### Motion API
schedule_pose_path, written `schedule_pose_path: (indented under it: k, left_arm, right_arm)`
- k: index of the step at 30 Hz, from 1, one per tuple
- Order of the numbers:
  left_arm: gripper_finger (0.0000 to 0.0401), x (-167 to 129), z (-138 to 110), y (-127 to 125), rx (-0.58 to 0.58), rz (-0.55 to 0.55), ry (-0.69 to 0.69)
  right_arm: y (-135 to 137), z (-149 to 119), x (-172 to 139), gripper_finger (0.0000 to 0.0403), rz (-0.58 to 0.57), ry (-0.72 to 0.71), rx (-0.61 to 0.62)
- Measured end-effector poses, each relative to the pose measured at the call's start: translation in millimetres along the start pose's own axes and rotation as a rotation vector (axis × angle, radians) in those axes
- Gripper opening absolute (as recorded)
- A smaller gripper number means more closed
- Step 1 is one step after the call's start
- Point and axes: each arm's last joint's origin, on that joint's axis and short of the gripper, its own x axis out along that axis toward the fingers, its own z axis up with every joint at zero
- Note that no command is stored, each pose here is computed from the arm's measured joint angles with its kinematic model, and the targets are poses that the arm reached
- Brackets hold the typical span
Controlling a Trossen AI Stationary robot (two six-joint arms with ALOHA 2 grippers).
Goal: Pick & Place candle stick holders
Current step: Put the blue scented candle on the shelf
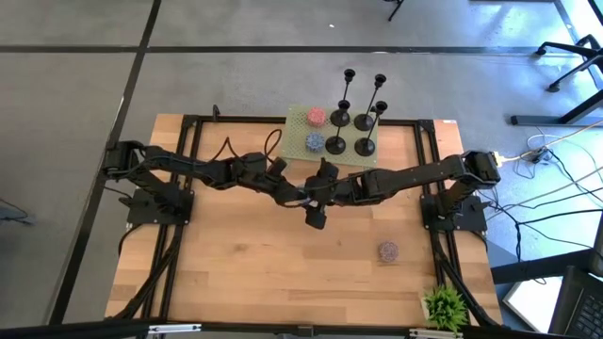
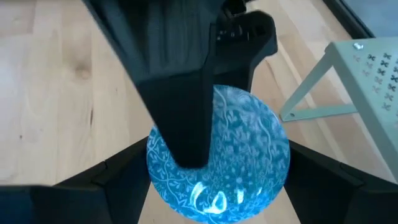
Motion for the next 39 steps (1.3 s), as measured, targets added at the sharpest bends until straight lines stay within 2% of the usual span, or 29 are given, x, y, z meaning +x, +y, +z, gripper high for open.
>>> schedule_pose_path:
  k: [8,18,31,39]
  left_arm:
    - [0.0262,-0.4,2.0,0.2,0.013,-0.005,-0.011]
    - [0.0210,-0.4,2.6,0.4,-0.007,-0.001,-0.018]
    - [0.0206,-0.9,3.8,1.8,-0.054,0.000,-0.013]
    - [0.0204,-1.4,6.3,2.0,-0.036,-0.005,-0.024]
  right_arm:
    - [1.0,4.2,0.0,0.0317,-0.001,-0.045,-0.030]
    - [-0.4,3.9,0.2,0.0316,-0.062,-0.050,-0.088]
    - [0.4,3.6,0.3,0.0316,-0.031,-0.042,-0.130]
    - [-0.7,4.4,-0.3,0.0316,-0.111,-0.058,-0.184]
